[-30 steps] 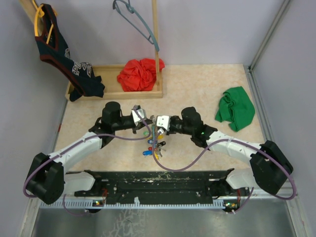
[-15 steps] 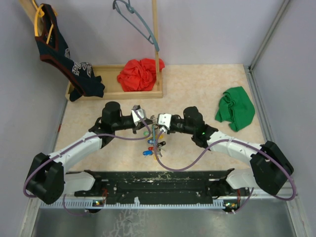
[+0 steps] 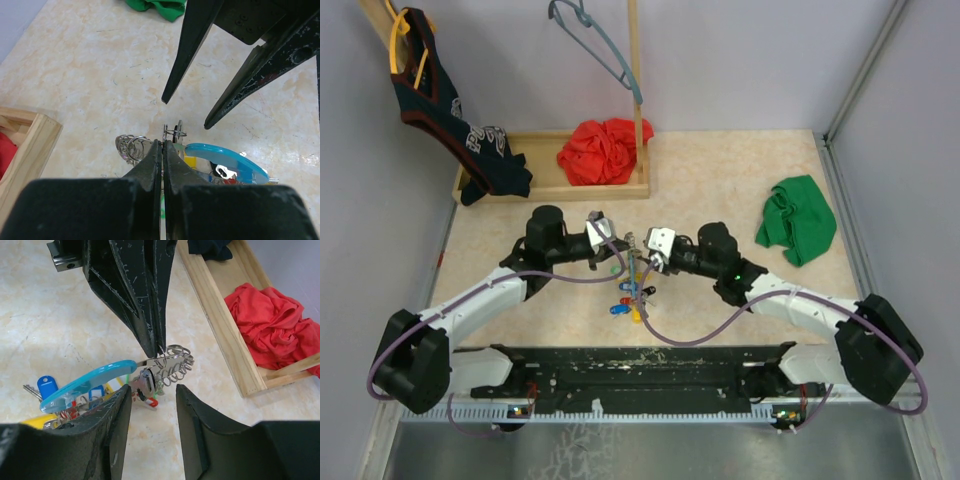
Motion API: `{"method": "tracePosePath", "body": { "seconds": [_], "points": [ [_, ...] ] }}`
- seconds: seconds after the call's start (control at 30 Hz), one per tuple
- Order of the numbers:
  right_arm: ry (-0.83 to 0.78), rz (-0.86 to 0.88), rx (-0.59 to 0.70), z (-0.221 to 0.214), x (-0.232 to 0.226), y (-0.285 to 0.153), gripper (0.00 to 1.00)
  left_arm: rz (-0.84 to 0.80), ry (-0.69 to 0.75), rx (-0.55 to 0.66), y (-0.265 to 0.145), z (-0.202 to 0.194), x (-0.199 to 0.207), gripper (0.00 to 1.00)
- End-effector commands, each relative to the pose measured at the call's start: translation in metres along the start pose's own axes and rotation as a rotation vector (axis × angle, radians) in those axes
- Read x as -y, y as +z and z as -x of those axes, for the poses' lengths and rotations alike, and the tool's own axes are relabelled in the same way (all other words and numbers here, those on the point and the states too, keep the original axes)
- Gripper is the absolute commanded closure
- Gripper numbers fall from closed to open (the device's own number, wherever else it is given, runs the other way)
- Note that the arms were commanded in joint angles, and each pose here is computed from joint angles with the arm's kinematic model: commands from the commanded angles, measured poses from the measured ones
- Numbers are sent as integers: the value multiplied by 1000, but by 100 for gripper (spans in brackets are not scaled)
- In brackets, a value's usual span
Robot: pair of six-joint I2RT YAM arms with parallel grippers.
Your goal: Put the keys on the keyring
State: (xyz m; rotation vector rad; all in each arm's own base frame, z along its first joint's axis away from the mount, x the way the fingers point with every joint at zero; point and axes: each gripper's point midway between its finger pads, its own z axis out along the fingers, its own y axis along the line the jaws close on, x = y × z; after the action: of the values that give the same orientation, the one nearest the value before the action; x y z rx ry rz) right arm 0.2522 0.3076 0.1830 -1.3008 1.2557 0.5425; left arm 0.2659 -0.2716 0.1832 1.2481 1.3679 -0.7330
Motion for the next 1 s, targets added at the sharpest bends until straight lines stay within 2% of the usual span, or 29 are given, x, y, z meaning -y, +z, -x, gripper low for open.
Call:
{"method": "tracePosePath", "body": {
  "seconds": [0.0,0.57,0.87,0.97],
  "points": [
    [14,-48,83,19,8,8,59,27,37,65,2,23,-12,100],
    [14,-39,93,7,9,31,57,-4,54,109,0,30,-4,100],
    [-3,-20,112,14,9,26,70,-13,57,134,0,31,-1,100],
    [-8,-14,117,18,10,24,81,-21,52,141,1,30,1,100]
  ]
}}
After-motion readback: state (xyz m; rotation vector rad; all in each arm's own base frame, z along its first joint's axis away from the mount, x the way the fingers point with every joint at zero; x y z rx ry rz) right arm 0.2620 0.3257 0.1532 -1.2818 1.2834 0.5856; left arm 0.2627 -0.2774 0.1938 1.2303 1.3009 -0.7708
